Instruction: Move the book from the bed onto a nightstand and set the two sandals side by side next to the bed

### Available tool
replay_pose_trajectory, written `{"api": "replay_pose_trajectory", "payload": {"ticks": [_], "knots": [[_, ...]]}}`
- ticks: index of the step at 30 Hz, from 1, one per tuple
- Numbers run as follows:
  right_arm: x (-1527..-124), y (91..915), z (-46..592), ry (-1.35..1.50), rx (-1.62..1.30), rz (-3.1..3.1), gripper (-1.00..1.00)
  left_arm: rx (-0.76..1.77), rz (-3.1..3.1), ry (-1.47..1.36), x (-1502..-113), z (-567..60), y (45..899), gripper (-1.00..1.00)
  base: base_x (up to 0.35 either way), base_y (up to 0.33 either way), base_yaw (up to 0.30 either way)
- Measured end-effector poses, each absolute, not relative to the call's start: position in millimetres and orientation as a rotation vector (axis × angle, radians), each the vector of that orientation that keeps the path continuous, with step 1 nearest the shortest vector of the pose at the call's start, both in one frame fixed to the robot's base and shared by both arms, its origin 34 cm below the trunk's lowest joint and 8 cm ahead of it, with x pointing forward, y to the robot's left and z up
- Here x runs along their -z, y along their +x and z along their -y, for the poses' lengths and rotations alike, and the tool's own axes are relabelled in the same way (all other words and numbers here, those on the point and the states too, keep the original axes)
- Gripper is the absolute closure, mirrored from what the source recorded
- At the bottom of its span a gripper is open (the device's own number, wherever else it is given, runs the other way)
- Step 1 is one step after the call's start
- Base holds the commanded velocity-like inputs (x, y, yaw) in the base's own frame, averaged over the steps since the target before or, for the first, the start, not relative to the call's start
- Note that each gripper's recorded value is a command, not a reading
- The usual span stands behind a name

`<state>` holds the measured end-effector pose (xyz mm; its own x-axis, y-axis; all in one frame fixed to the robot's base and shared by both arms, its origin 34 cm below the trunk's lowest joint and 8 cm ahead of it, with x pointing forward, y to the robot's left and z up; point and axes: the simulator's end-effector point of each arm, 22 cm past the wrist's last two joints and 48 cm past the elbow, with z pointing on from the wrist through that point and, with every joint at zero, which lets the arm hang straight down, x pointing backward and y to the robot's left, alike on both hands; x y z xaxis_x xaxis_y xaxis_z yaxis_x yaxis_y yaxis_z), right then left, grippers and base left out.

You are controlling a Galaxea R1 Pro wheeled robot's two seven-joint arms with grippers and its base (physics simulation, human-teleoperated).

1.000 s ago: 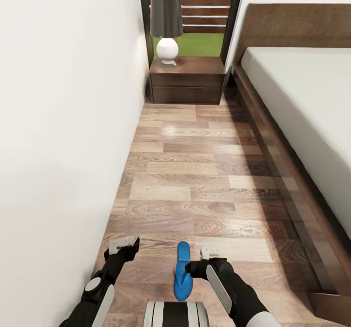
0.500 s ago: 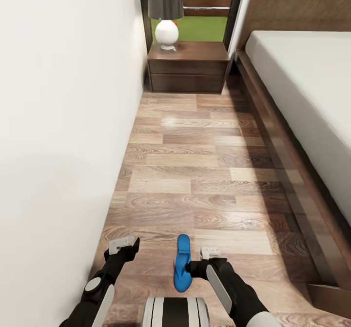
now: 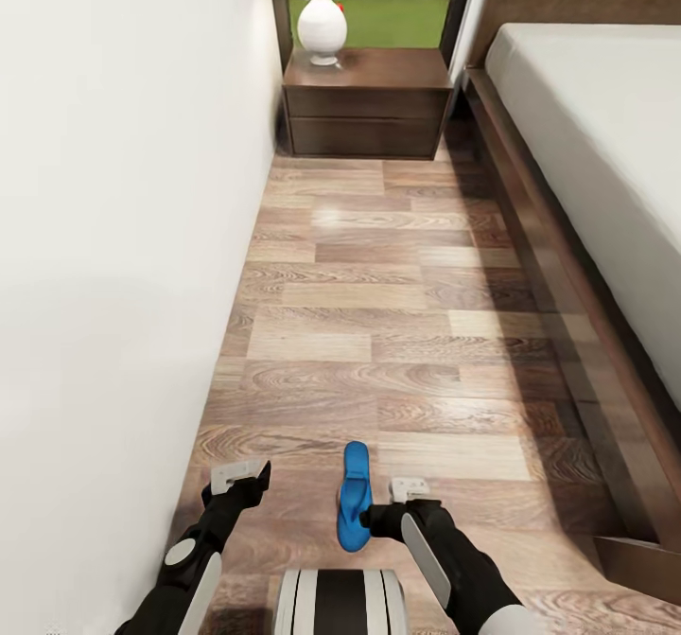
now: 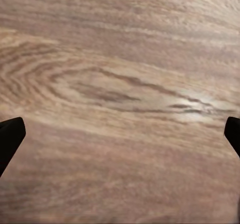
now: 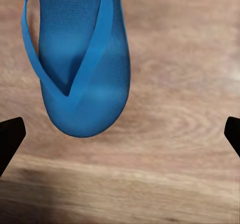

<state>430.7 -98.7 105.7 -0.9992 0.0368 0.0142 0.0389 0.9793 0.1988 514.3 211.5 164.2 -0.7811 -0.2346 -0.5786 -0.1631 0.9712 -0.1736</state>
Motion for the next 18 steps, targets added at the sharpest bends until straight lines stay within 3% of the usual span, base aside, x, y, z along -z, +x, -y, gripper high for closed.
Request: {"api": "replay_pose_trajectory", "payload": {"ticks": [18], "knots": [[-102.4,443.2,95.8,-0.077,0.337,3.141,-1.0,0.146,-2.518,-0.283,-148.1,-211.6,502.5,-1.0,0.0,0.0,0.0]]}}
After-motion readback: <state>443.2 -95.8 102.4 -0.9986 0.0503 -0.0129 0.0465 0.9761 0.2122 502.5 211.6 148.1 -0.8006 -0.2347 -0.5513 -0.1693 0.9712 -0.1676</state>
